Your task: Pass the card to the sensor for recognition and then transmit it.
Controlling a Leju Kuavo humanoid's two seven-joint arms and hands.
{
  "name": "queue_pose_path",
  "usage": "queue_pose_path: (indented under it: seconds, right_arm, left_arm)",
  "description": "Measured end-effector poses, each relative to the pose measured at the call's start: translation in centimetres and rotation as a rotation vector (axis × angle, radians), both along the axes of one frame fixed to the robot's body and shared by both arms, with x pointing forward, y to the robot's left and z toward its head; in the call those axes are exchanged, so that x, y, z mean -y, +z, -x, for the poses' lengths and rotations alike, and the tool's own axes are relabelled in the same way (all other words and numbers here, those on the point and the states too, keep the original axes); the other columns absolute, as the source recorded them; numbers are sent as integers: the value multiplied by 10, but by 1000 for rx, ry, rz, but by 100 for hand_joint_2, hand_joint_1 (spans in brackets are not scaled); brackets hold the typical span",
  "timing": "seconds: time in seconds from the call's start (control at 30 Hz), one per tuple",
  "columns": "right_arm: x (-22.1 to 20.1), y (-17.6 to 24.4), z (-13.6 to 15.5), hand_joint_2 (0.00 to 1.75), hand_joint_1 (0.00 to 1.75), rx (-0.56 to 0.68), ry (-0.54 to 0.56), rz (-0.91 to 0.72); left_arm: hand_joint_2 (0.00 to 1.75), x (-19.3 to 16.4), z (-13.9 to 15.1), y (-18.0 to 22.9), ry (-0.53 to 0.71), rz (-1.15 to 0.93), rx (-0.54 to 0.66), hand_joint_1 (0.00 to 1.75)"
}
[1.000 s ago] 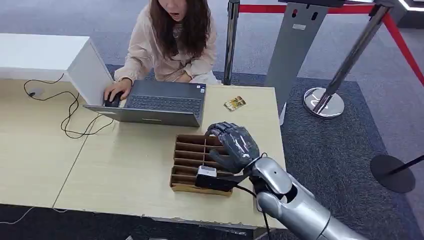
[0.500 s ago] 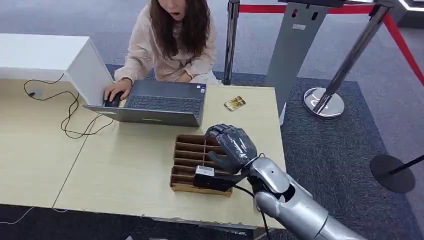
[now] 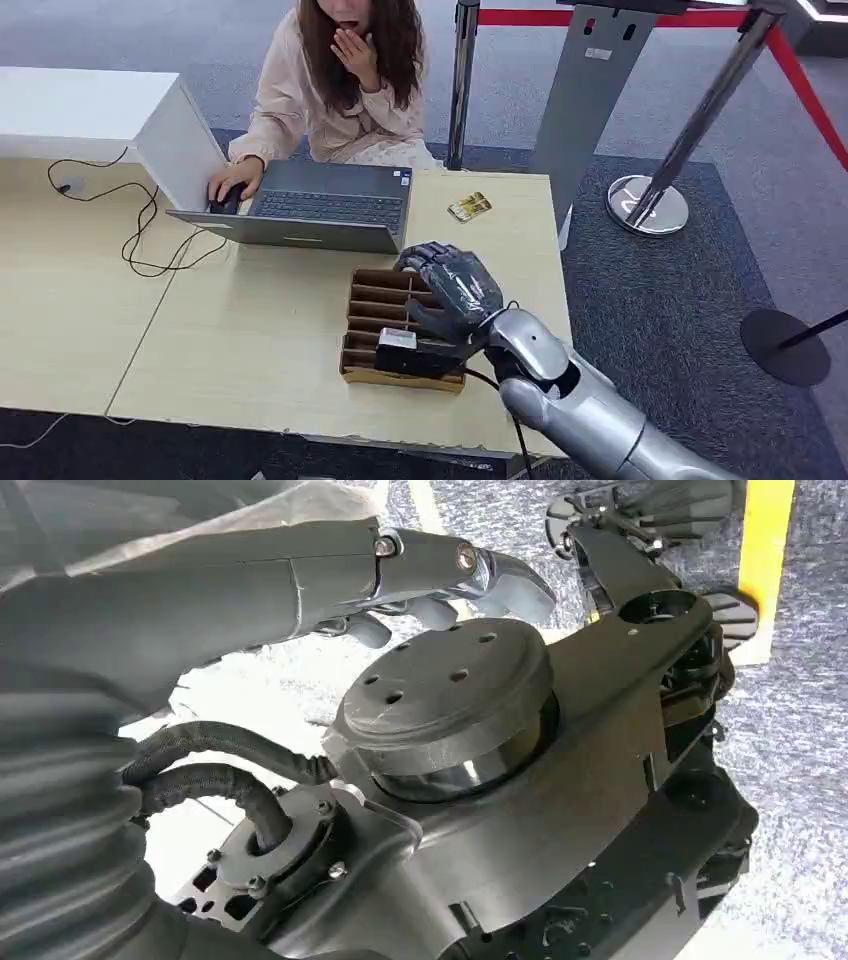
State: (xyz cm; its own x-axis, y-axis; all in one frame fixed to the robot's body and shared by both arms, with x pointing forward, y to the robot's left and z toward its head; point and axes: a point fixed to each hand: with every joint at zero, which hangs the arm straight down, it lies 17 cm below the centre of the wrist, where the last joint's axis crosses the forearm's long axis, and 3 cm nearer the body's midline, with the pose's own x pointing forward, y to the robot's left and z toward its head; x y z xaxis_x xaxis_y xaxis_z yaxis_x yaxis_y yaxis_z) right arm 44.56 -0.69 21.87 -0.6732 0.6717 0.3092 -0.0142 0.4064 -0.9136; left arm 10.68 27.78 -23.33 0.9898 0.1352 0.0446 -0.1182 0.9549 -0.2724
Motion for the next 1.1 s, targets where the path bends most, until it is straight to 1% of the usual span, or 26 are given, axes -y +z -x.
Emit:
queue_pose_path:
  seconds: [0.07, 0.23, 0.33, 0.47, 0.53, 0.83, 1.1]
  right_arm:
    - [-3, 1, -1, 175, 75, -1, 4, 3]
    - [-8, 0, -4, 175, 75, -2, 7, 13]
    - [-9, 0, -5, 175, 72, -3, 7, 17]
    - [-12, -3, -7, 175, 72, -10, 10, 28]
    - [-13, -3, -8, 175, 75, -12, 11, 35]
    - [-7, -7, -28, 175, 75, -21, -36, 82]
    - [1, -16, -36, 175, 73, -28, -64, 104]
  left_arm:
    - [175, 0, 0, 0, 0, 2, 1, 0]
    - [175, 4, -2, 1, -1, 15, 10, 0]
    - [175, 6, -2, 1, -1, 18, 11, 0]
    - [175, 9, -3, 2, -1, 27, 19, 0]
    - [175, 10, -4, 3, -2, 33, 24, 0]
    - [175, 22, -8, 4, -8, 63, 54, 0]
    - [175, 25, -7, 3, -12, 64, 54, 0]
